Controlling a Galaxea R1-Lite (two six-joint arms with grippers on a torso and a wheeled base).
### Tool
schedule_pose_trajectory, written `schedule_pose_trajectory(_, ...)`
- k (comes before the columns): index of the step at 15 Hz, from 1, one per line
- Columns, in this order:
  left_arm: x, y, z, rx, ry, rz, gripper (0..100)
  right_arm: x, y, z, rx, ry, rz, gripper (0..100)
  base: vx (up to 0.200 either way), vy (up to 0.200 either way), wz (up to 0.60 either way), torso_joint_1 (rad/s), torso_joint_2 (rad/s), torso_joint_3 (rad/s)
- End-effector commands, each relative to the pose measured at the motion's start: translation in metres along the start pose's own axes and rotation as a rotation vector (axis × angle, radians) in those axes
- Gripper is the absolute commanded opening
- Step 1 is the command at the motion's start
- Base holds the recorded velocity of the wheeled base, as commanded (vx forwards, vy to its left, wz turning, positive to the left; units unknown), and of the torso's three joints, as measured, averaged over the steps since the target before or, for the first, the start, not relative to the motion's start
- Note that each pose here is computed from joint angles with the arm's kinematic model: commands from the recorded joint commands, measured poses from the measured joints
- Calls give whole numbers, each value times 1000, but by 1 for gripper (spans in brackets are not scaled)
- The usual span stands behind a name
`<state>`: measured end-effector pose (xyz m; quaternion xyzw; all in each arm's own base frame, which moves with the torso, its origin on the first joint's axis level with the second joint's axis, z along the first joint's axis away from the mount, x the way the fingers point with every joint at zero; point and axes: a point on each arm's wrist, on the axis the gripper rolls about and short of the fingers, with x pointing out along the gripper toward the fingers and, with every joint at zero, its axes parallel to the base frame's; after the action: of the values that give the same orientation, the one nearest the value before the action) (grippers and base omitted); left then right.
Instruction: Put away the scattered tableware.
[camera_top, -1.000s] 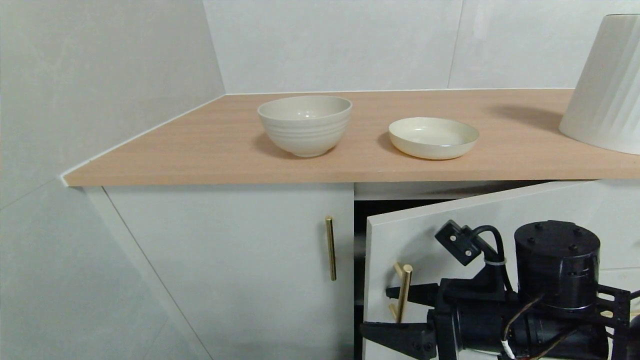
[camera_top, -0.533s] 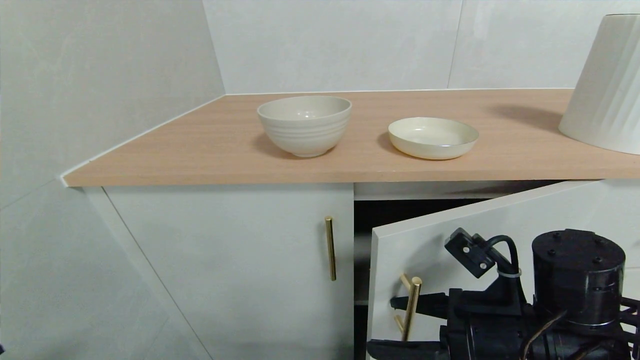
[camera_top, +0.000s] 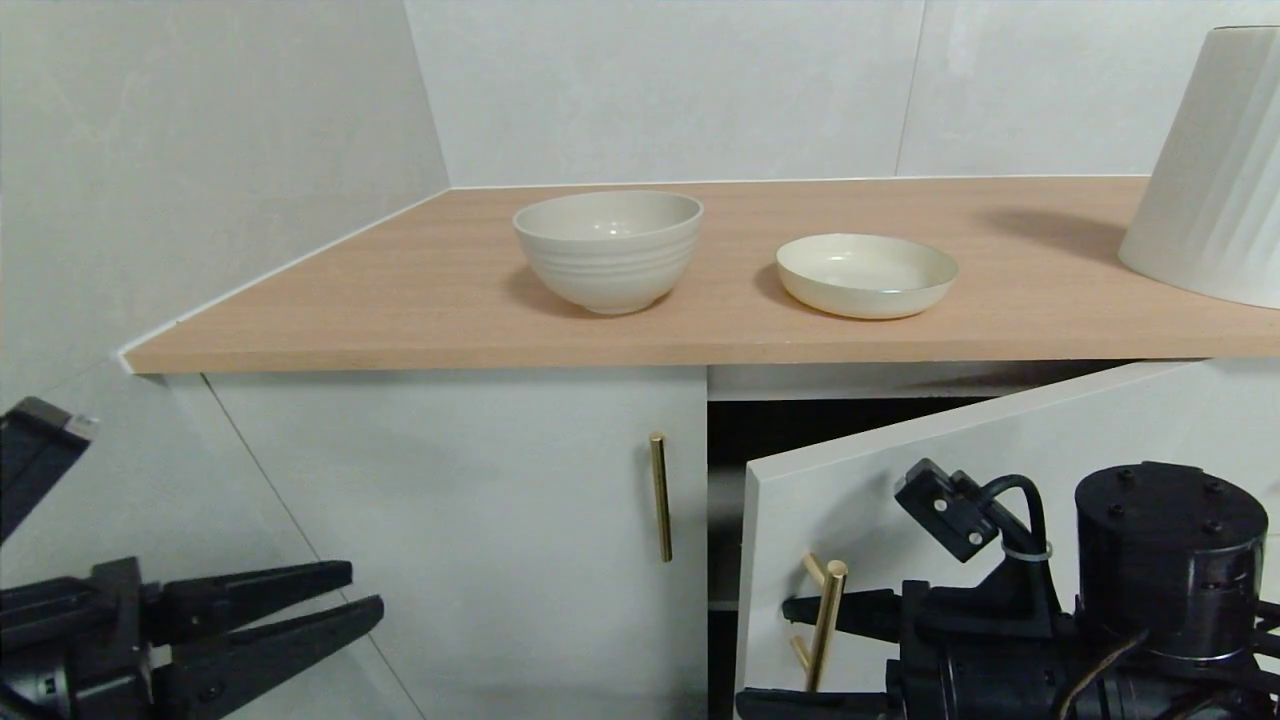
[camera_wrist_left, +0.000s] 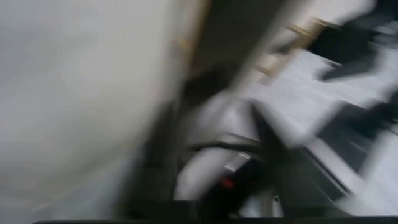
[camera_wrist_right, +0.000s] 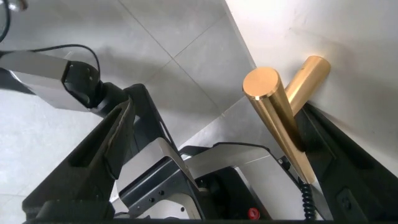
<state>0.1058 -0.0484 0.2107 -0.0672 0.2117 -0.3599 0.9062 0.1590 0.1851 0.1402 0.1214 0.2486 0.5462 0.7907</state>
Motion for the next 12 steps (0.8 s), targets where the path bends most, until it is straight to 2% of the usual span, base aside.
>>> schedule_pose_trajectory(1, 16, -17, -2, 12, 80, -154, 0, -1, 1, 0, 0, -1, 5, 100, 0, 0, 0, 0, 0, 0)
schedule_pose_trajectory(3, 36, -21, 1, 35, 119, -202, 0, -1, 1, 1, -1, -4, 6, 100, 0, 0, 0, 0, 0, 0)
schedule_pose_trajectory(4, 56, -18, 1, 51, 131, -207, 0, -2, 2, 1, -2, -5, 6, 100, 0, 0, 0, 0, 0, 0)
schedule_pose_trajectory(7, 115, -2, -14, 132, 174, -201, 0, -3, 3, 2, -5, -10, 8, 100, 0, 0, 0, 0, 0, 0)
schedule_pose_trajectory(8, 141, 3, -21, 143, 184, -211, 0, -4, 3, 2, -7, -14, 10, 100, 0, 0, 0, 0, 0, 0)
schedule_pose_trajectory(9, 160, 7, -27, 141, 187, -216, 0, -4, 4, 2, -7, -15, 10, 100, 0, 0, 0, 0, 0, 0)
schedule_pose_trajectory(12, 211, 14, -41, 130, 83, -233, 0, -4, 4, 2, -7, -15, 10, 100, 0, 0, 0, 0, 0, 0)
